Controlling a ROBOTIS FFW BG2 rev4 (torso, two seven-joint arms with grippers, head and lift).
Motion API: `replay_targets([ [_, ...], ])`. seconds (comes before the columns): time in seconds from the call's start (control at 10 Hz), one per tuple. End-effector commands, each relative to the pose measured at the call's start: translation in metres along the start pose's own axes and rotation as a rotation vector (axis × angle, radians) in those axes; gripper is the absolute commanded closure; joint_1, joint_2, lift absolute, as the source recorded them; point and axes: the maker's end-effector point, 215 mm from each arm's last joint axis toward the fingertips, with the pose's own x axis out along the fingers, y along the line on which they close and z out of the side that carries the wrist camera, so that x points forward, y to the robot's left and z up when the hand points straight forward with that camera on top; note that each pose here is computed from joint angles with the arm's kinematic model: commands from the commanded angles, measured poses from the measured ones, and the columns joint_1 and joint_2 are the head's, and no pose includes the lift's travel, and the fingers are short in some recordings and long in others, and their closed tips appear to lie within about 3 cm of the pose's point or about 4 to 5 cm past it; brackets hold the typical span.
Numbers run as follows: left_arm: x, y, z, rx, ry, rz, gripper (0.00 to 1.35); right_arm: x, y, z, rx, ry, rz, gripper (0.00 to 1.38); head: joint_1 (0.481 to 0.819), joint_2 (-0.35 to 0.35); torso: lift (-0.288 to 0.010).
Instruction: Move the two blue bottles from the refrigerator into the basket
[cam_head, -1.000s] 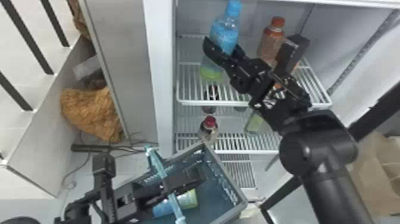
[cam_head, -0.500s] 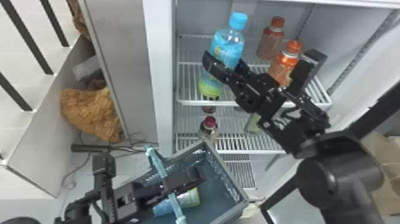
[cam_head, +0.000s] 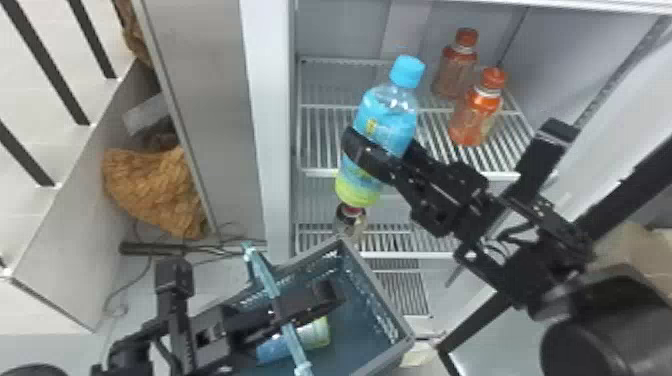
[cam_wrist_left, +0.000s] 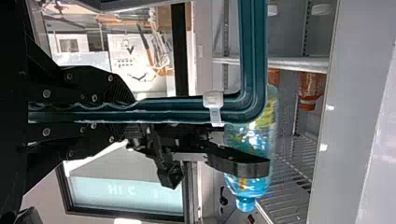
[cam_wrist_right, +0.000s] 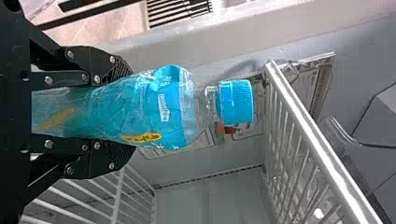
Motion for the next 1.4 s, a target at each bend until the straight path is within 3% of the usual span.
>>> replay_targets([
  [0.0, -0.001, 0.001, 0.001, 0.002, -0.003, 0.005, 1.20, -0.016, 0.002, -0.012, 0.020, 0.035, -0.011, 1.28, 0.695, -0.118, -0.010],
  [0.8, 0.001, 0.001, 0.010, 0.014, -0.019, -0.002, 1.20, -0.058, 0.027, -0.079, 0.166, 0.190, -0.006, 1.28, 0.695, -0.136, -0.010],
  [1.1, 0.002, 0.000, 0.012, 0.018, -0.021, -0.005, 1.20, -0.060, 0.042, -0.113, 0.307, 0.235, 0.038, 1.28, 0.695, -0.129, -0.010],
  [1.3, 0.004, -0.001, 0.012, 0.019, -0.020, -0.009, 1.20, -0.063, 0.046, -0.135, 0.362, 0.288, 0.052, 1.28, 0.695, -0.114, -0.010],
])
